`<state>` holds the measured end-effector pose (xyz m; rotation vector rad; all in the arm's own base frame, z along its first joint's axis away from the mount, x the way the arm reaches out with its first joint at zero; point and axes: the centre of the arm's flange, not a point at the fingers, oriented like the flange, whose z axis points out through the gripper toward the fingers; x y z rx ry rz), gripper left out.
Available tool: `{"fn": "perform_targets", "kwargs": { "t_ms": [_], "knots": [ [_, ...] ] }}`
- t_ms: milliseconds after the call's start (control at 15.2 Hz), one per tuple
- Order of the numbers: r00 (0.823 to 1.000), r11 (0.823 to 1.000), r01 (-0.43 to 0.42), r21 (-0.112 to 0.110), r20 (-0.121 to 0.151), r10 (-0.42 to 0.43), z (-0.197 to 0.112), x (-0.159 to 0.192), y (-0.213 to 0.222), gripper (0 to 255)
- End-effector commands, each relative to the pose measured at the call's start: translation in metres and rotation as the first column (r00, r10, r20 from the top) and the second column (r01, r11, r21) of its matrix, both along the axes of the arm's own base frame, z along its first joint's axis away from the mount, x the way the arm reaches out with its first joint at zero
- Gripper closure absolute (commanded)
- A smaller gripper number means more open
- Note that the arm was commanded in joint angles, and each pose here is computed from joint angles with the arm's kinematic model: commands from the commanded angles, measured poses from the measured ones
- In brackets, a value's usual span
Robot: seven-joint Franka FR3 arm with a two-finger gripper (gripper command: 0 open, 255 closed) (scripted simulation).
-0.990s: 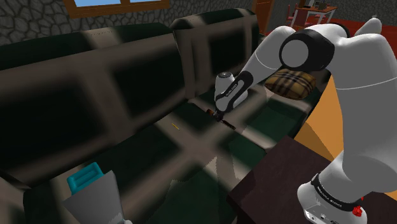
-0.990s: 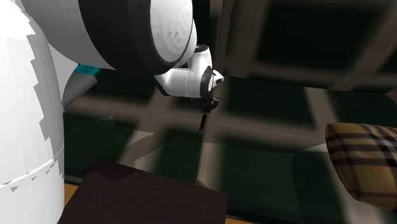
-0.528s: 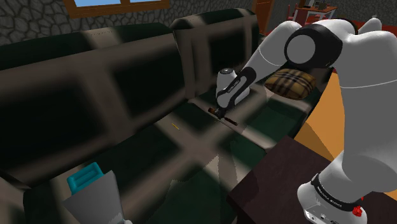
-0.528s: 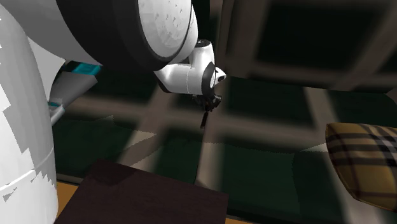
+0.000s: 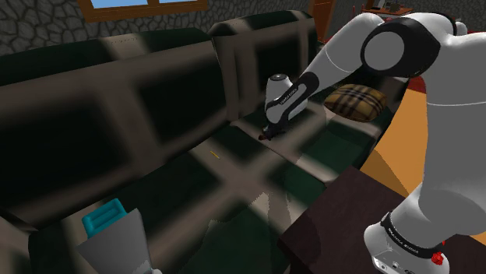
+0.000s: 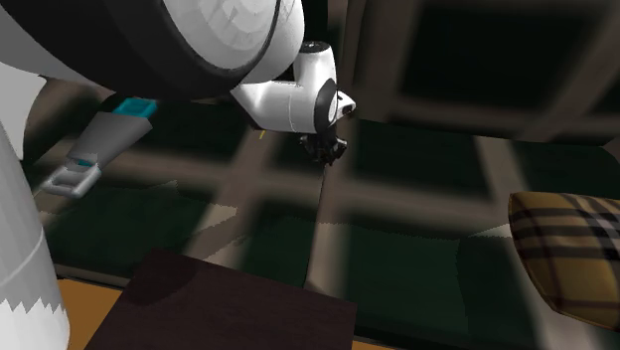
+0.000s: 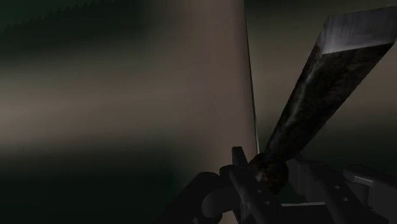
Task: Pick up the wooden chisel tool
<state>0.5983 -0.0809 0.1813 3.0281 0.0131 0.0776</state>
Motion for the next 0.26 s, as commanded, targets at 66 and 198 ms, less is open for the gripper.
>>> {"fn": "perform_targets", "kwargs": {
  "t_ms": [66,198],
  "knots": [
    [1.0,1.0,0.0,0.0,0.0,0.0,0.0164,-0.0009,0.0,255],
    [1.0,1.0,0.0,0.0,0.0,0.0,0.0172,-0.0009,0.0,255]
  ]
}}
